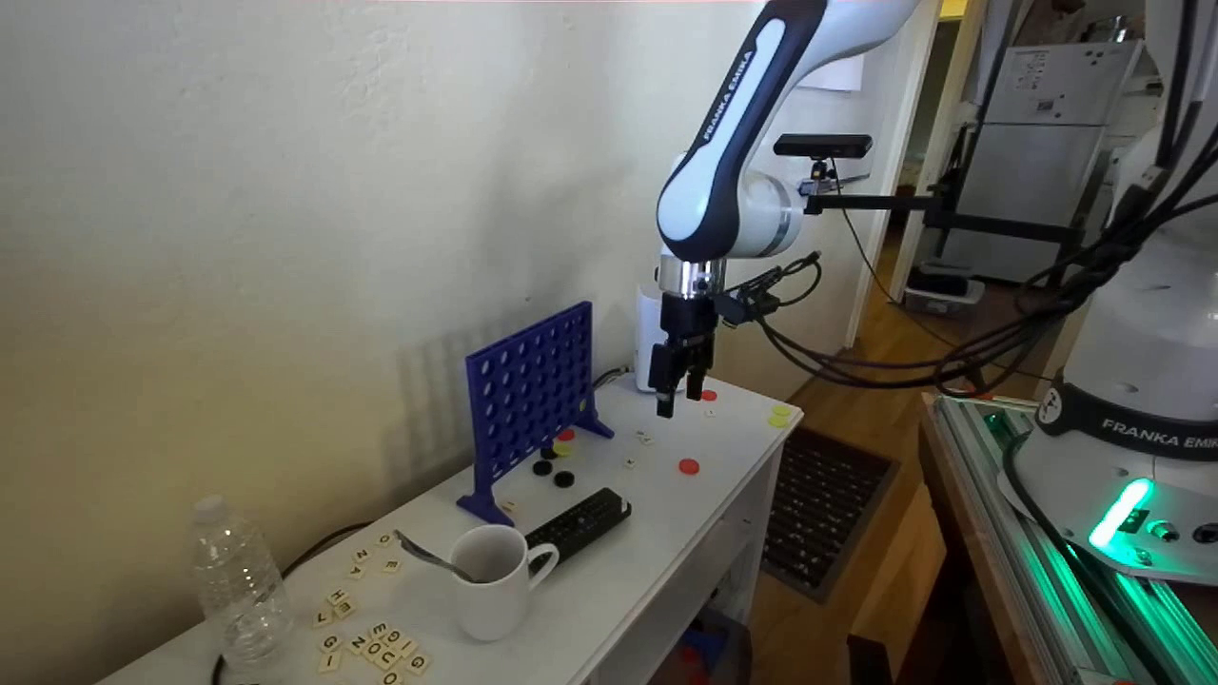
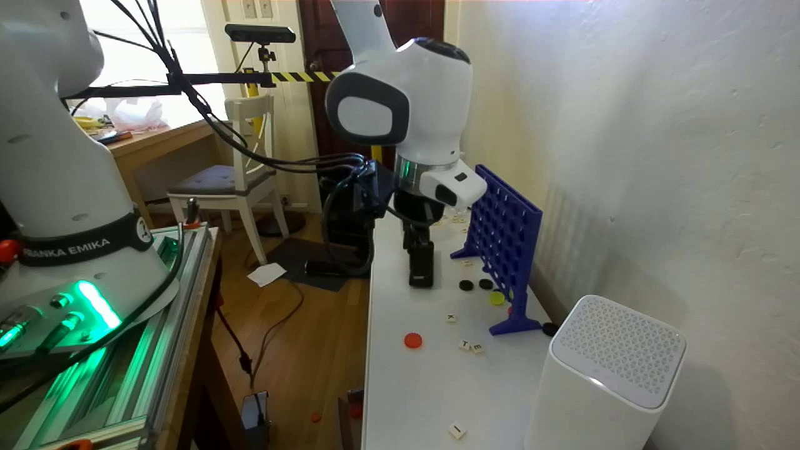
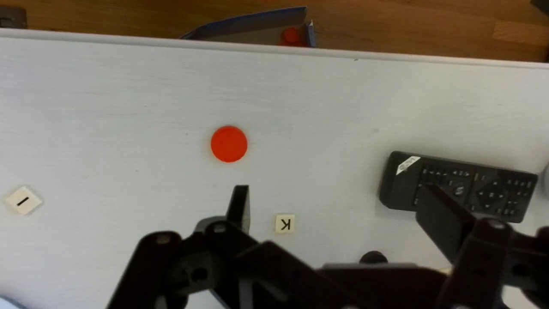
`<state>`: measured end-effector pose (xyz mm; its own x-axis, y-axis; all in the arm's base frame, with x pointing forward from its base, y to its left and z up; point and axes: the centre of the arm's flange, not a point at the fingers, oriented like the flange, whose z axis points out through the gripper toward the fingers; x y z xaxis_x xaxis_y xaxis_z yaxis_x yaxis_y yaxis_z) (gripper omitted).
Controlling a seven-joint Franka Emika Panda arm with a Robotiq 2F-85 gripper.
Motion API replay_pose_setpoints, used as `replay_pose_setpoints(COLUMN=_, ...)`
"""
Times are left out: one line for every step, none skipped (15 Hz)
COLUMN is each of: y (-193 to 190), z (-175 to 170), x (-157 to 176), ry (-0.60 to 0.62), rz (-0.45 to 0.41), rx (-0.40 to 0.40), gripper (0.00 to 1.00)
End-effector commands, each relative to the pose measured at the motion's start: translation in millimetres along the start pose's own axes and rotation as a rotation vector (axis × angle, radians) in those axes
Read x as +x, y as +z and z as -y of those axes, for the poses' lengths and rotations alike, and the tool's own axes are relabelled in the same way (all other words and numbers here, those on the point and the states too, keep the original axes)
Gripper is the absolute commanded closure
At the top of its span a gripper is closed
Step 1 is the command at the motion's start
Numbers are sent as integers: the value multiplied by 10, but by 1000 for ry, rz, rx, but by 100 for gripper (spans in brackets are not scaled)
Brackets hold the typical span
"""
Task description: Put one orange chip inside the blue gameboard.
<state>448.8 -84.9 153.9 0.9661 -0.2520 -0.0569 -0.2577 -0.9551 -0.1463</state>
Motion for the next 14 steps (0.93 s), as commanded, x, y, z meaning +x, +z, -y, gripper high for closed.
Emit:
replay_pose_setpoints(y=88, z=-21, x=-8, ry=8, rz=-6, rx=2, gripper=0)
replay_pose_setpoints(y=165, z=-38, x=-18, ry=15, rz=-7, rx=6, gripper=0)
replay_pose_setpoints(y=210, z=-52, x=-16, ry=18, rz=-5, rx=9, gripper=0)
replay_pose_setpoints(y=228, z=-61, x=-7, ry=19, rz=-3, rx=11, gripper=0)
replay_pose_setpoints(y=226, z=-64, x=2, ry=20, rz=-5, rx=11, gripper=0)
replay_pose_setpoints(y=219, z=-62, x=11, ry=20, rz=-7, rx=12, gripper=0)
replay_pose_setpoints(y=273, z=-95, x=49, ry=42, rz=-20, rx=1, gripper=0)
replay_pose_setpoints(y=338, z=-104, x=67, ry=62, rz=-5, rx=-3, gripper=0)
replay_pose_setpoints(y=410, z=-112, x=91, ry=76, rz=-7, rx=3, gripper=0)
replay_pose_setpoints(y=464, z=-118, x=101, ry=89, rz=-7, rx=3, gripper=0)
replay_pose_setpoints(y=515, z=-128, x=109, ry=104, rz=-9, rx=-15, gripper=0)
replay_pose_setpoints(y=556, z=-138, x=110, ry=113, rz=-8, rx=-16, gripper=0)
replay_pose_setpoints(y=607, z=-154, x=109, ry=123, rz=-8, rx=-25, gripper=0)
replay_pose_setpoints(y=657, z=-173, x=110, ry=130, rz=-9, rx=-36, gripper=0)
